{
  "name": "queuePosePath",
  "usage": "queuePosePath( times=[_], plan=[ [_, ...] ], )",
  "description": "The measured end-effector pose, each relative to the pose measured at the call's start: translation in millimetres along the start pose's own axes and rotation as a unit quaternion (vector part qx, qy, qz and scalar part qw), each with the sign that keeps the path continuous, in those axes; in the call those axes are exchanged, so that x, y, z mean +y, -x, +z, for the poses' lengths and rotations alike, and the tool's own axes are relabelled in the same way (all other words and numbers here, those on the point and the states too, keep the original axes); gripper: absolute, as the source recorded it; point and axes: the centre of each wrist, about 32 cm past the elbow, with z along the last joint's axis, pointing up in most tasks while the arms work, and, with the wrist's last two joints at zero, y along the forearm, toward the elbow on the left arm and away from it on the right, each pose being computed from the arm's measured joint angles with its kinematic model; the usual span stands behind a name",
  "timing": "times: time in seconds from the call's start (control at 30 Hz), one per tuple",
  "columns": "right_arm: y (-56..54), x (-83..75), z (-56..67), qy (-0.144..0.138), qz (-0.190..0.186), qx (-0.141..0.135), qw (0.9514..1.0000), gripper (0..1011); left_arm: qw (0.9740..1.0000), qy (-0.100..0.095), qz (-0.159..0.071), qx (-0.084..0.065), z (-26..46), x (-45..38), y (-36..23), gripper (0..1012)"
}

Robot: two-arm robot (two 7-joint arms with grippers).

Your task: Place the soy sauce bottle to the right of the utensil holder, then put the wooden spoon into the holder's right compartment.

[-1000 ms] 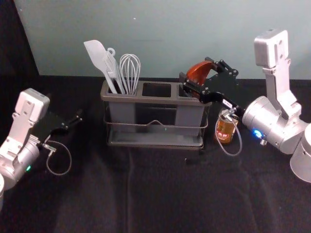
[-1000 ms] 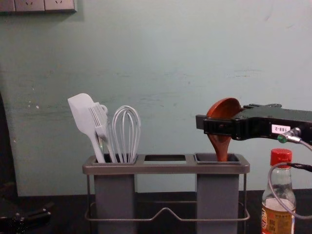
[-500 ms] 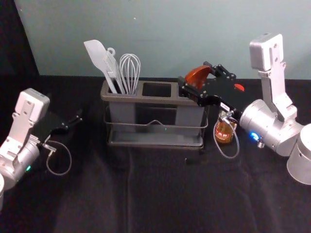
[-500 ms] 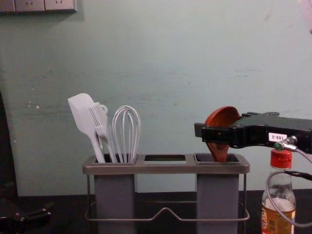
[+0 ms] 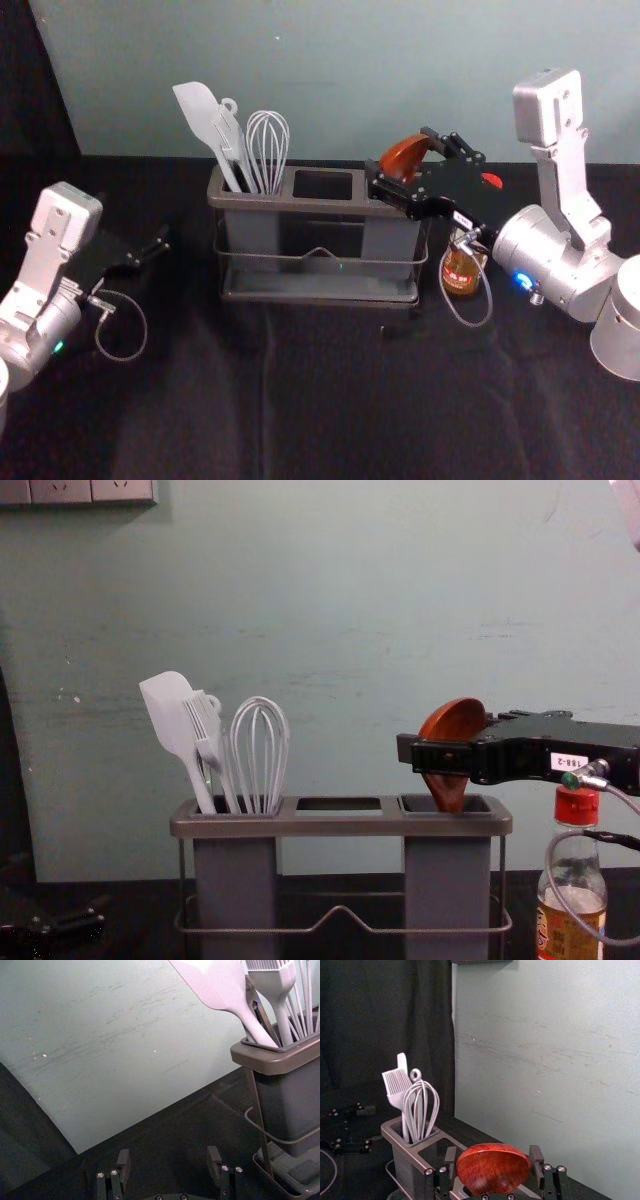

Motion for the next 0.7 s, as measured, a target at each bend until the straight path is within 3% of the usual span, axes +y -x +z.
queuePosePath(
  times=[0.17, 0.57, 0.7],
  plan=[
    [-0.1, -0.1, 0.2, 0.0, 0.0, 0.0, 1.0, 1002, 1.0, 0.0, 0.0, 0.0, 0.0, 0.0, 0.0, 1005],
    [-0.1, -0.1, 0.6, -0.001, 0.0, -0.001, 1.0, 1003, 1.0, 0.0, 0.0, 0.0, 0.0, 0.0, 0.0, 1005],
    [2.2, -0.9, 5.2, -0.009, 0.0, -0.013, 0.9999, 1003, 1.0, 0.0, 0.0, 0.0, 0.0, 0.0, 0.0, 1005]
  ],
)
